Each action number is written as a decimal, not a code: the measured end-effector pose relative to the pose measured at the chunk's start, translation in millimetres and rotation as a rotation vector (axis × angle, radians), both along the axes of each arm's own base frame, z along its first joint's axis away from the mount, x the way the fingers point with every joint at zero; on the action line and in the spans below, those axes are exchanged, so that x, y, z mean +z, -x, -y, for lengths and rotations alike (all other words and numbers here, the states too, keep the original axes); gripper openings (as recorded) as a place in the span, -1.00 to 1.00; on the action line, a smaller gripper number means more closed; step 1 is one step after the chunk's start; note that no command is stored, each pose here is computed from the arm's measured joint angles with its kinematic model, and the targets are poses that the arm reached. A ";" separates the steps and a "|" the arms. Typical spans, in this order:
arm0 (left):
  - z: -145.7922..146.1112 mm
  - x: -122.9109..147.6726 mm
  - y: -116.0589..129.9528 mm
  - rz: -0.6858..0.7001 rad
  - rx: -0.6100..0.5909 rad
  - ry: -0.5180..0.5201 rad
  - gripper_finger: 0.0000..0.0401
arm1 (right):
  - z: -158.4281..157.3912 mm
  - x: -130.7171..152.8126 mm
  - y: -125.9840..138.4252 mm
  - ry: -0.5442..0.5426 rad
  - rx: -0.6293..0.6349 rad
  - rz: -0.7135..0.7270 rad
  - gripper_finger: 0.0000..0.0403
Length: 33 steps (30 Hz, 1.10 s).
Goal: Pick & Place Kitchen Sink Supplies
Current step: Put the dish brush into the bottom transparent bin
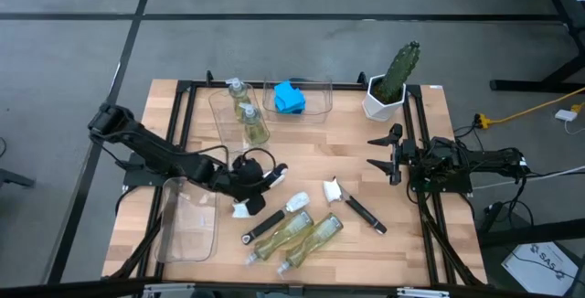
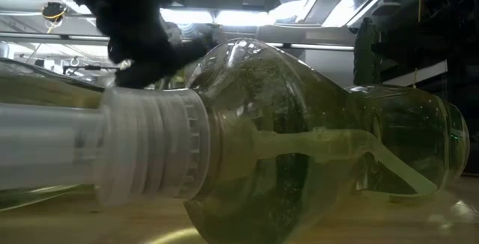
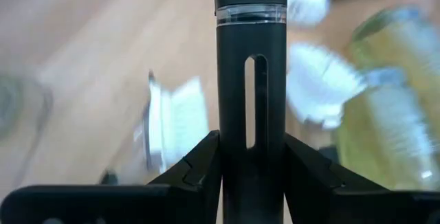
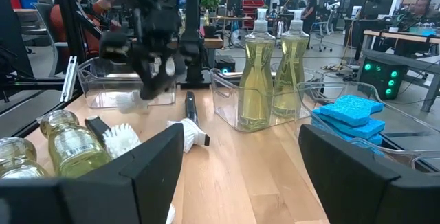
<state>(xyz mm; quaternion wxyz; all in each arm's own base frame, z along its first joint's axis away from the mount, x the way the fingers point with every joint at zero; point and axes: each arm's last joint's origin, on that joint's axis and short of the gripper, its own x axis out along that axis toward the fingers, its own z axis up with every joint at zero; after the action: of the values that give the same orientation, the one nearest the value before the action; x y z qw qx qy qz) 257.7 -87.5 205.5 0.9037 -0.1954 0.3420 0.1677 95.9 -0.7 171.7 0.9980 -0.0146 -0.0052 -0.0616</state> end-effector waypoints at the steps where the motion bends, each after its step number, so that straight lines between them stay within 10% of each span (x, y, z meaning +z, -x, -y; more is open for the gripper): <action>1: 1.2 4.8 1.5 0.026 -0.009 -0.016 -0.44 | 0.0 0.0 0.0 -0.001 0.000 0.000 0.41; 14: 34.6 70.7 53.9 0.338 -0.178 -0.057 -0.44 | 0.0 0.0 0.0 0.000 0.000 0.000 0.41; 19: 48.0 86.2 81.3 0.390 -0.258 0.088 -0.44 | 0.0 0.0 0.0 0.000 0.000 0.000 0.41; 33: 45.6 46.0 134.9 0.023 0.086 0.212 -0.44 | 0.0 0.0 0.0 0.000 0.000 0.000 0.41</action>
<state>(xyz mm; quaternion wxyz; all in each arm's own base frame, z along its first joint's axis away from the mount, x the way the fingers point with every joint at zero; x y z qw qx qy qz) 122.9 -133.1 251.6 0.8738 -0.3062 0.3386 0.1672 95.9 -0.7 171.7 0.9980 -0.0147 -0.0052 -0.0615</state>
